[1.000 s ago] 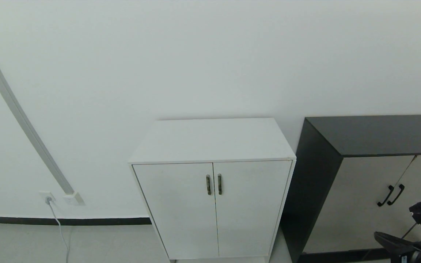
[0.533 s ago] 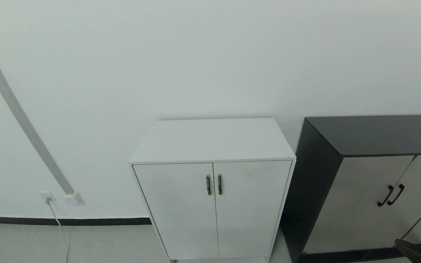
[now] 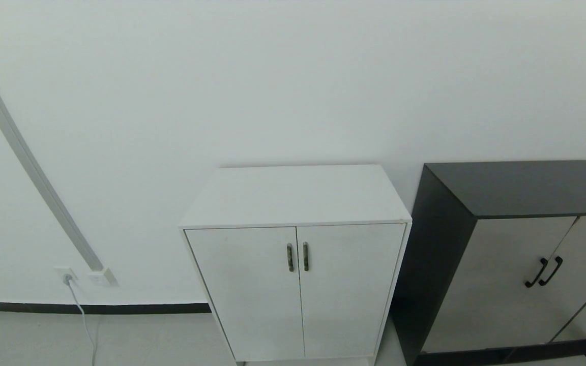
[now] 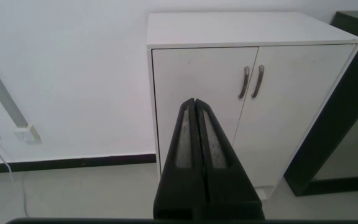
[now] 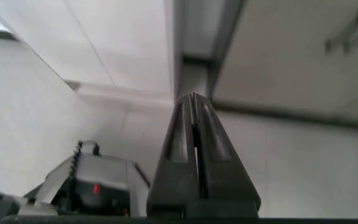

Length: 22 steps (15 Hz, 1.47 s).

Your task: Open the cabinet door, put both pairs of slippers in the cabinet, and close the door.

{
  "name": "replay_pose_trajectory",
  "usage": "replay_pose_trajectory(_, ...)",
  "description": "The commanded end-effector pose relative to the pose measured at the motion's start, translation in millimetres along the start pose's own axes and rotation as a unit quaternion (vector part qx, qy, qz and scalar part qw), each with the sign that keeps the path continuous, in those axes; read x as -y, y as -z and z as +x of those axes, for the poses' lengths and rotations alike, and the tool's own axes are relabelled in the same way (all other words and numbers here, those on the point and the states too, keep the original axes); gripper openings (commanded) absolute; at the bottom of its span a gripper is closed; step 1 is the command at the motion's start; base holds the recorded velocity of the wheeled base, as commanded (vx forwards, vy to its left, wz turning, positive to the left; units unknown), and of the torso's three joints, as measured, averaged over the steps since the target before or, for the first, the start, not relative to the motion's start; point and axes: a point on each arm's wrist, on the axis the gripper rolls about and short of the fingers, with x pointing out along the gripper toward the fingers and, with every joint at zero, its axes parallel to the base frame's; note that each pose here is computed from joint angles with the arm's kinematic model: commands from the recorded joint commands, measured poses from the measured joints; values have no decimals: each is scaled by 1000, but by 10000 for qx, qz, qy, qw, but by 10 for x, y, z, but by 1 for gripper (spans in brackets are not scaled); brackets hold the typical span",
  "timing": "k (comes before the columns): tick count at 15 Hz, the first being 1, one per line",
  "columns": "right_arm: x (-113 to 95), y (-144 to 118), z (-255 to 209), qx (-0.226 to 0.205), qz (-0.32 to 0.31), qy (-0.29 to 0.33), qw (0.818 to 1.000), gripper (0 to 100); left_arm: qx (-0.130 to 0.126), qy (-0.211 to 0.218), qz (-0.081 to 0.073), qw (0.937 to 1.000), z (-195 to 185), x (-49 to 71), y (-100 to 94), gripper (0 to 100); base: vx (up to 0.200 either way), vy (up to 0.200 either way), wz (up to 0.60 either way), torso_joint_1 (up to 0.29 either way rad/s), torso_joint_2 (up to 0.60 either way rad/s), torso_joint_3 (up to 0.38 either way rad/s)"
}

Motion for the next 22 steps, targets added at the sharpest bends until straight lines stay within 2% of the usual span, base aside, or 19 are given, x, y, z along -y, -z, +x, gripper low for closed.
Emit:
replay_pose_trajectory(1,2,128,-142,493,-270,-320,9979,0,0,1,-1,10000,0,0,0,0,0,0,0,0,0,0)
replay_pose_trajectory(6,-20,144,-155,541,-297,-831,9946,0,0,1,-1,10000,0,0,0,0,0,0,0,0,0,0)
replay_pose_trajectory(11,-28,189,-127,405,-294,-913,9946,0,0,1,-16,10000,0,-1,0,0,0,0,0,0,0,0)
replay_pose_trajectory(15,-16,174,-84,86,33,-229,9997,0,0,-6,-16,10000,0,0,0,0,0,0,0,0,0,0)
replay_pose_trajectory(17,-11,175,-86,86,148,14,9999,0,0,-6,-16,10000,0,0,0,0,0,0,0,0,0,0)
replay_pose_trajectory(22,-18,211,-176,678,290,546,9958,0,0,-6,-16,10000,0,0,0,0,0,0,0,0,0,0)
